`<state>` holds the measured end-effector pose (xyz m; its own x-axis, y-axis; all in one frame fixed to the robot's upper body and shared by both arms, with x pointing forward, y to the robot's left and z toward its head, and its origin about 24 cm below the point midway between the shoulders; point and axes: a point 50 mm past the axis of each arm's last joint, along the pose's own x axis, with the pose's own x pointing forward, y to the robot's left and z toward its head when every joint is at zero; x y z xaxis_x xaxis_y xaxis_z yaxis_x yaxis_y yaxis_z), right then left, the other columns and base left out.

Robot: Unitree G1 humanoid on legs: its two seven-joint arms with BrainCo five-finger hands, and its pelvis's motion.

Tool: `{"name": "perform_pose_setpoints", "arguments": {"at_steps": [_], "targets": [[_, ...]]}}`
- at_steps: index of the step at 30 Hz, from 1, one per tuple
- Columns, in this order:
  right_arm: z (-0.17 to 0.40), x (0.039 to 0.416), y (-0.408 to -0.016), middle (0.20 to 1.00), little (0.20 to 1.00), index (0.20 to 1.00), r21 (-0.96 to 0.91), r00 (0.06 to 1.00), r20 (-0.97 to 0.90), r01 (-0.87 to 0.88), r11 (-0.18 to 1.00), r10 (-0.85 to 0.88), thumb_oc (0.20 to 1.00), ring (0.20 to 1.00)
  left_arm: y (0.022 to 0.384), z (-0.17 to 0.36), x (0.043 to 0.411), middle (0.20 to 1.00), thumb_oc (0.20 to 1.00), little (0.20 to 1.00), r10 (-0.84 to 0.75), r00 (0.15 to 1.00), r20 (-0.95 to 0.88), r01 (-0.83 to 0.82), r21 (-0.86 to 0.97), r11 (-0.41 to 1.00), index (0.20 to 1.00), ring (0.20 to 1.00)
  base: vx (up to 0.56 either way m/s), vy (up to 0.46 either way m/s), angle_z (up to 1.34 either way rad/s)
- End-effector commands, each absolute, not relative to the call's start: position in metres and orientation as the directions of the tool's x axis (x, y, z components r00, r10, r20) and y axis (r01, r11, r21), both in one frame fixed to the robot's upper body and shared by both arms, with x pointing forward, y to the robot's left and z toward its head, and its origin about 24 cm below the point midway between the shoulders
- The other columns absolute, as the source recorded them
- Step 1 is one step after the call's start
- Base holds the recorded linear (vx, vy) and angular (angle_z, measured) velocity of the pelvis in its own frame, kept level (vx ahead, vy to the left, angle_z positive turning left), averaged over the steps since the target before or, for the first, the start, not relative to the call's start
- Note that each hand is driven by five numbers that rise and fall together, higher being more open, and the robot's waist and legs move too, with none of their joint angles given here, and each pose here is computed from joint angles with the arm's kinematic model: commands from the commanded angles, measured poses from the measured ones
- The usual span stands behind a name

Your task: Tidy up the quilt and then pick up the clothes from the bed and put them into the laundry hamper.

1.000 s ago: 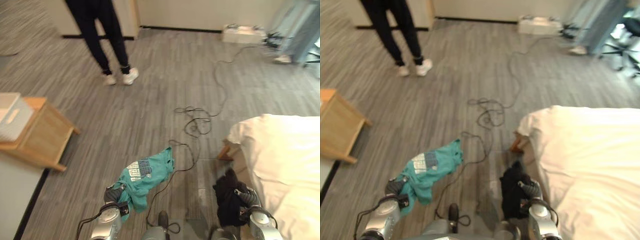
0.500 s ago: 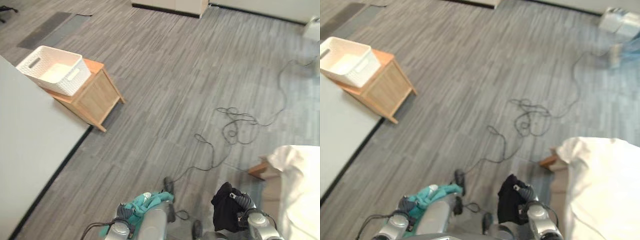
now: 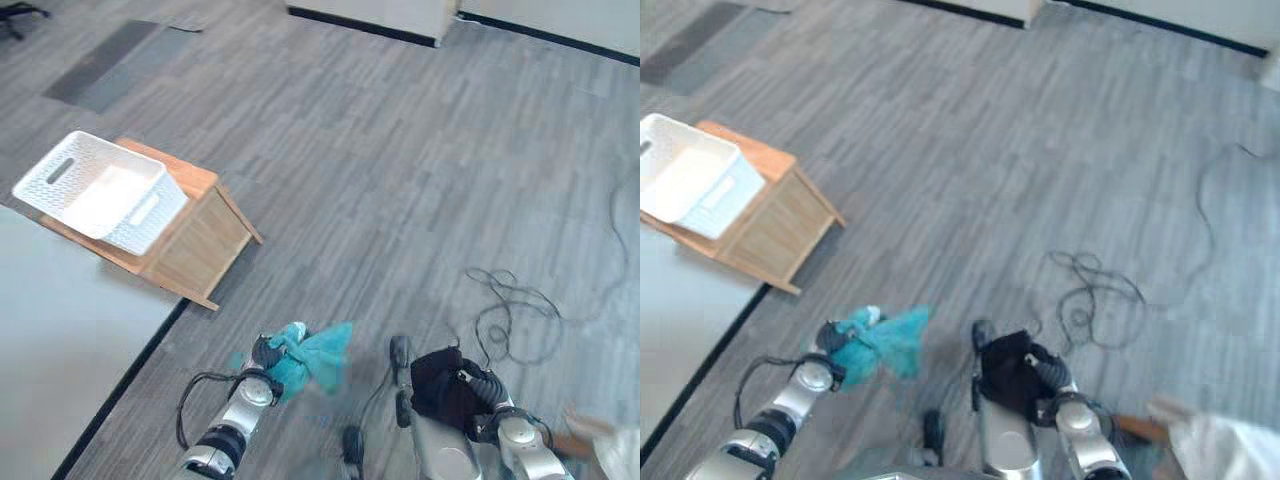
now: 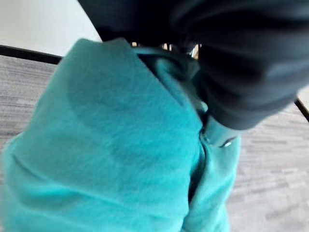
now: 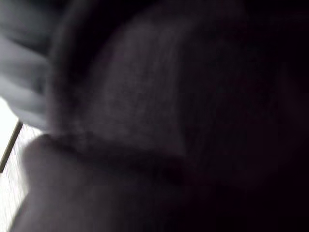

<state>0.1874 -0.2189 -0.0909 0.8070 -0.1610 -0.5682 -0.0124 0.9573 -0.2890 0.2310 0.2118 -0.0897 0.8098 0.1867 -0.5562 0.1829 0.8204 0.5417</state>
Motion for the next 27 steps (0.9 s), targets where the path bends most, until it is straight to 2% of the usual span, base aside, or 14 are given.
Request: {"name": "perform_pose_setpoints", "arguments": {"at_steps": [1, 8, 12, 19, 22, 27], "targets": [[-0.081, 0.208, -0.211, 0.200, 0.200, 0.200, -0.325, 0.852, -0.515, -0.097, 0.941, -0.091, 0.200, 0.200, 0.223, -0.093, 0.223, 0.200, 0.200, 0.200, 0.213, 0.810, -0.546, 0.210, 0.610, 0.764, 0.200, 0.200, 0.57, -0.293, 0.26], [-0.064, 0.229, -0.216, 0.200, 0.200, 0.200, -0.335, 0.886, -0.457, -0.083, 0.939, -0.085, 0.200, 0.200, 0.224, -0.099, 0.213, 0.200, 0.200, 0.200, 0.266, 0.785, -0.560, 0.151, 0.589, 0.794, 0.200, 0.200, 0.45, -0.275, 0.35], [-0.067, 0.222, -0.214, 0.200, 0.200, 0.200, -0.382, 0.879, -0.473, -0.149, 0.912, -0.054, 0.200, 0.200, 0.224, -0.116, 0.186, 0.200, 0.200, 0.200, 0.279, 0.722, -0.633, 0.164, 0.549, 0.820, 0.200, 0.200, 0.62, 0.018, 0.19], [-0.084, 0.207, -0.218, 0.200, 0.200, 0.200, -0.387, 0.836, -0.533, -0.106, 0.916, -0.129, 0.200, 0.200, 0.223, -0.137, 0.151, 0.200, 0.200, 0.200, 0.294, 0.610, -0.736, 0.206, 0.505, 0.838, 0.200, 0.200, 0.57, 0.126, 0.37], [-0.082, 0.205, -0.221, 0.200, 0.200, 0.200, -0.391, 0.841, -0.521, -0.081, 0.917, -0.148, 0.200, 0.200, 0.226, -0.132, 0.161, 0.200, 0.200, 0.200, 0.312, 0.634, -0.708, 0.201, 0.540, 0.817, 0.200, 0.200, 0.57, 0.038, 1.44], [-0.082, 0.200, -0.235, 0.200, 0.200, 0.200, -0.378, 0.830, -0.515, 0.003, 0.926, -0.213, 0.200, 0.200, 0.224, -0.115, 0.192, 0.200, 0.200, 0.200, 0.290, 0.725, -0.624, 0.194, 0.590, 0.784, 0.200, 0.200, 0.48, -0.246, 1.88]]}}
